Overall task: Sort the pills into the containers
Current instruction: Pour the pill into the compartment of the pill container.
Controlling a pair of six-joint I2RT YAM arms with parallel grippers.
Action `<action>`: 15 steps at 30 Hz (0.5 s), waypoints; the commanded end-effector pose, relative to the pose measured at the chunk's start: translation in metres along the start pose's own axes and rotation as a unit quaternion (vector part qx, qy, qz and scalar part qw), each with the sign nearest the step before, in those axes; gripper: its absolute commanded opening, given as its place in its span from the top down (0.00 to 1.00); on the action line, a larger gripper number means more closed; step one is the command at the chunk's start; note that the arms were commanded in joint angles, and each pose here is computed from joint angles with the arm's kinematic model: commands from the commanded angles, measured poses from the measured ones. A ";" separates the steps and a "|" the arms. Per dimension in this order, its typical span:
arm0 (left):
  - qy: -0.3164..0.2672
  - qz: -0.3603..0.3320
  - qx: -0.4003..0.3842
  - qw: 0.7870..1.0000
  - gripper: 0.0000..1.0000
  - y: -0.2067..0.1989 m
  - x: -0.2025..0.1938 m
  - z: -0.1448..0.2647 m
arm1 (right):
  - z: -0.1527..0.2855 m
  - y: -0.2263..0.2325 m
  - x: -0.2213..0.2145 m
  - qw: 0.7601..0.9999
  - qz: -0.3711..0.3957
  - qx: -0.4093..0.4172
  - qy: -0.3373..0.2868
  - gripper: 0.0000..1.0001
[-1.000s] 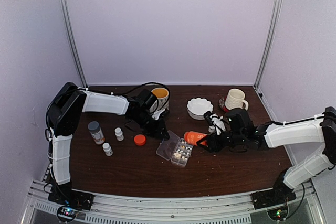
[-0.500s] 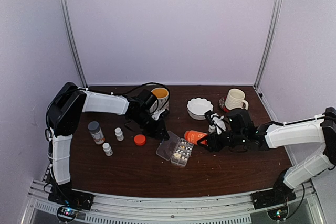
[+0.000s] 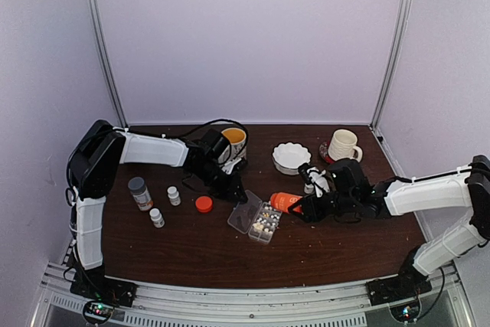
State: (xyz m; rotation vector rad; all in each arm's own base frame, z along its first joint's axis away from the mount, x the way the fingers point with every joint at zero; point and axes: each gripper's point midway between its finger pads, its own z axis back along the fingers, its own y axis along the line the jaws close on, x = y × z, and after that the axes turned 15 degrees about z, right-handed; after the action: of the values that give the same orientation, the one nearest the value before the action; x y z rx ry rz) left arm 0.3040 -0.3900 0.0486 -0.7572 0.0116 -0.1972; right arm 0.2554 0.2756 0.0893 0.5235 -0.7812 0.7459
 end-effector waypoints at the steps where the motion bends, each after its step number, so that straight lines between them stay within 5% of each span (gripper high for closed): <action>1: -0.009 -0.022 -0.012 1.000 0.87 -0.015 0.005 0.006 | 0.001 0.004 0.011 1.000 0.001 0.012 -0.013 1.00; 3: -0.008 -0.022 -0.013 1.000 0.87 -0.016 0.005 0.006 | 0.006 0.005 0.022 0.998 -0.009 0.013 -0.054 1.00; 6: -0.009 -0.023 -0.011 1.000 0.87 -0.015 0.004 0.007 | -0.001 0.002 0.013 1.000 0.005 0.005 -0.003 1.00; 15: -0.009 -0.022 -0.010 1.000 0.87 -0.015 0.005 0.006 | 0.009 0.009 0.015 0.999 0.003 0.020 -0.038 1.00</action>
State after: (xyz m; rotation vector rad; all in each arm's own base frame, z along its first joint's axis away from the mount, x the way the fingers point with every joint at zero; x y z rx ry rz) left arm 0.3036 -0.3904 0.0487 -0.7570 0.0116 -0.1986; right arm 0.2499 0.2803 0.0969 0.5797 -0.8045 0.7562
